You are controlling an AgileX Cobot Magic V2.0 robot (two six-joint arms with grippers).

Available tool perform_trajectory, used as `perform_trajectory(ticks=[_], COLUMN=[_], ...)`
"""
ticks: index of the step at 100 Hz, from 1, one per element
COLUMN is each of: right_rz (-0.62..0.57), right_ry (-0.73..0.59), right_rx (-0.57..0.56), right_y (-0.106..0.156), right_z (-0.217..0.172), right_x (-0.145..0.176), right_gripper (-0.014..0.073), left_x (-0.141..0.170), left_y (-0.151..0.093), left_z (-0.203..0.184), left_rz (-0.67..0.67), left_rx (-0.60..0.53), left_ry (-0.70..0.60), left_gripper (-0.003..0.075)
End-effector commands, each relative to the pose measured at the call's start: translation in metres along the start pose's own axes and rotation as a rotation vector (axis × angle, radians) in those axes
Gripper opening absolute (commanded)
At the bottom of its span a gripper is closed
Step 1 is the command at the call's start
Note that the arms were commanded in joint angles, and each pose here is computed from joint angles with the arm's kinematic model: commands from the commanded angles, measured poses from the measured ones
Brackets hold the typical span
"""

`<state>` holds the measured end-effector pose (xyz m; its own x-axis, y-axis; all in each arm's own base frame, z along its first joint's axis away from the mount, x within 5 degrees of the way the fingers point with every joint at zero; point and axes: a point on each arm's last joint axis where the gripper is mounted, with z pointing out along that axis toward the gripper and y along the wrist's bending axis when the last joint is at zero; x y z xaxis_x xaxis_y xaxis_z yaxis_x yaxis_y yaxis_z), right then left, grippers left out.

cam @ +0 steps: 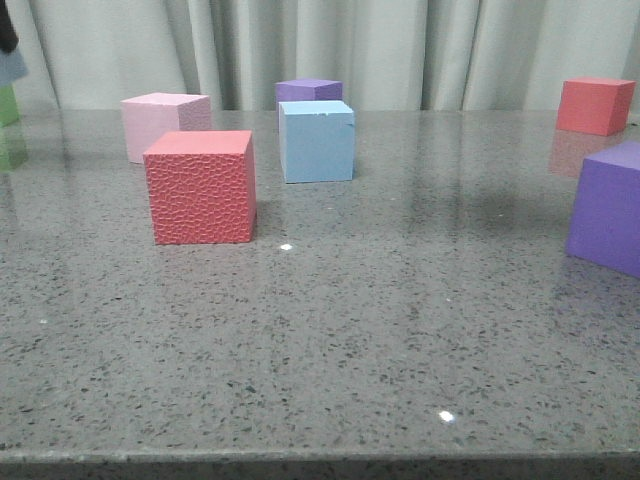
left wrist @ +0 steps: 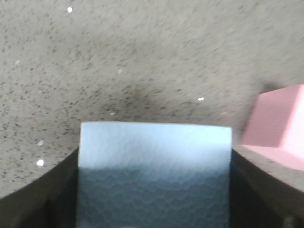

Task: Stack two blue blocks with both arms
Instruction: 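Carry the held cube above the placed light blue cube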

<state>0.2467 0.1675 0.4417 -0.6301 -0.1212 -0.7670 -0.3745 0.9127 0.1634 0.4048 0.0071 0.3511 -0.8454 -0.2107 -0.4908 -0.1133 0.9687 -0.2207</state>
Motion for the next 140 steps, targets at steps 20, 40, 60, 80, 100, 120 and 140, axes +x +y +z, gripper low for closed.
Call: perform_trajectory(ticks=[20, 40, 60, 80, 100, 120, 140], right_rz=[-0.024, -0.021, -0.036, -0.062, -0.071, -0.068, -0.067], right_ry=[-0.137, -0.124, -0.150, -0.201, -0.206, -0.204, -0.212], right_rx=[-0.016, -0.015, -0.002, 0.024, 0.046, 0.049, 0.048], right_y=[-0.005, -0.010, -0.013, -0.018, -0.022, -0.023, -0.024], right_z=[-0.019, -0.020, -0.033, -0.053, -0.065, -0.071, -0.075], right_x=[0.006, 0.023, 0.027, 0.026, 0.029, 0.031, 0.031], right_gripper=[0.0582, 0.0582, 0.0582, 0.0582, 0.0582, 0.0582, 0.0582], left_x=[-0.006, 0.008, 0.025, 0.040, 0.054, 0.057, 0.060], left_y=[-0.062, -0.114, -0.164, -0.198, -0.223, -0.238, -0.241], left_z=[-0.065, -0.073, -0.068, -0.049, -0.028, -0.023, -0.011], left_rz=[-0.021, -0.014, -0.002, 0.001, 0.012, -0.001, -0.022], left_rx=[0.071, 0.151, 0.227, 0.273, 0.294, 0.341, 0.337], left_ry=[-0.126, -0.126, -0.151, -0.110, -0.073, -0.106, -0.085], left_gripper=[0.0324, 0.0324, 0.0324, 0.0324, 0.0324, 0.0324, 0.0324])
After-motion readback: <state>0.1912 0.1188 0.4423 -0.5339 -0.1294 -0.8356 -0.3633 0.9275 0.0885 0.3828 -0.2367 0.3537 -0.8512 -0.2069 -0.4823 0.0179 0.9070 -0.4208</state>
